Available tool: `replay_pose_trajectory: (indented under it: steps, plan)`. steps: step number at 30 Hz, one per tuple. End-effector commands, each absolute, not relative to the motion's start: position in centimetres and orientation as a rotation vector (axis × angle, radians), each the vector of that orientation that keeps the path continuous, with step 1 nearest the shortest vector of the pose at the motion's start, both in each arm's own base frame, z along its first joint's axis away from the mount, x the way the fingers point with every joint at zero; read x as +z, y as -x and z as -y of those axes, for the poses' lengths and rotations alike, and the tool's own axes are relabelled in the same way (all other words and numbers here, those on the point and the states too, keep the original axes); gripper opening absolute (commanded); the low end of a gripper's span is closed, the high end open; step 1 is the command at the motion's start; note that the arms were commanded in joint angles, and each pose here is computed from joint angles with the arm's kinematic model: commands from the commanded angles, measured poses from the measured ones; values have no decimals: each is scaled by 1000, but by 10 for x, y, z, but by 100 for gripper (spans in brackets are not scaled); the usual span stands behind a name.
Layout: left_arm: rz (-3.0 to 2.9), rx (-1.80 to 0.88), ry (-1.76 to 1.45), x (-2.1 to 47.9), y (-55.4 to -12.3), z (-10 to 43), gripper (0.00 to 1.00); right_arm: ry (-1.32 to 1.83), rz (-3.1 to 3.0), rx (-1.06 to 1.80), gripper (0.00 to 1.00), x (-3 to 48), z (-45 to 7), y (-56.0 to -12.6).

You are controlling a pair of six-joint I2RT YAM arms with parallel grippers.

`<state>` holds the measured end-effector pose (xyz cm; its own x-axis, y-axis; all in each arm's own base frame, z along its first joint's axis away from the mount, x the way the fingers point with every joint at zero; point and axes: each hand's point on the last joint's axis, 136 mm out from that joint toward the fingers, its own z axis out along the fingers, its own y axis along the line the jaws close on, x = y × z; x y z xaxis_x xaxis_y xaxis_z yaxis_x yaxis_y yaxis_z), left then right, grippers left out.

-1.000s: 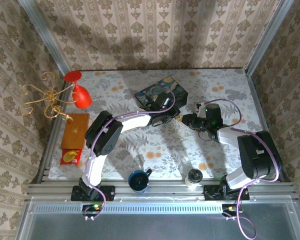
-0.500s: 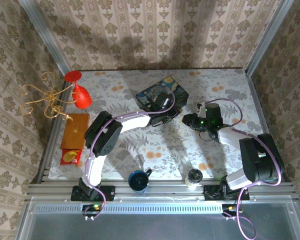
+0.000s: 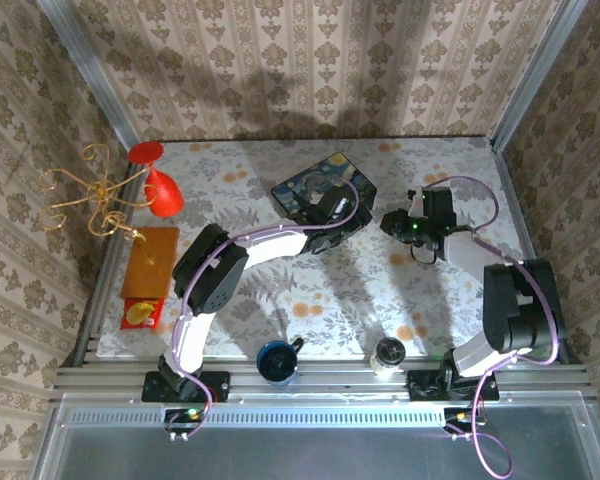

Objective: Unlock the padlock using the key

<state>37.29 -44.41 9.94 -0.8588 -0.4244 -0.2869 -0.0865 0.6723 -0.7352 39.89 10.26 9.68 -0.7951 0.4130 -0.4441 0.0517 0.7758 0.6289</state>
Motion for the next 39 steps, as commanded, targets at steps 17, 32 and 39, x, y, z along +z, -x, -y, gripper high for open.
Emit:
replay_pose_trajectory:
  steps: [17, 32, 39]
  plan:
    - [-2437, -779, 369, 78, -385, 427, 95, -394, -2430, 893, 15, 39, -119, -482]
    - [-2420, -710, 326, 80, -383, 429, 100, -360, -2483, 910, 13, 16, -150, -481]
    - [-2421, -694, 357, 72, -384, 426, 100, -296, -2504, 985, 10, 19, -164, -454]
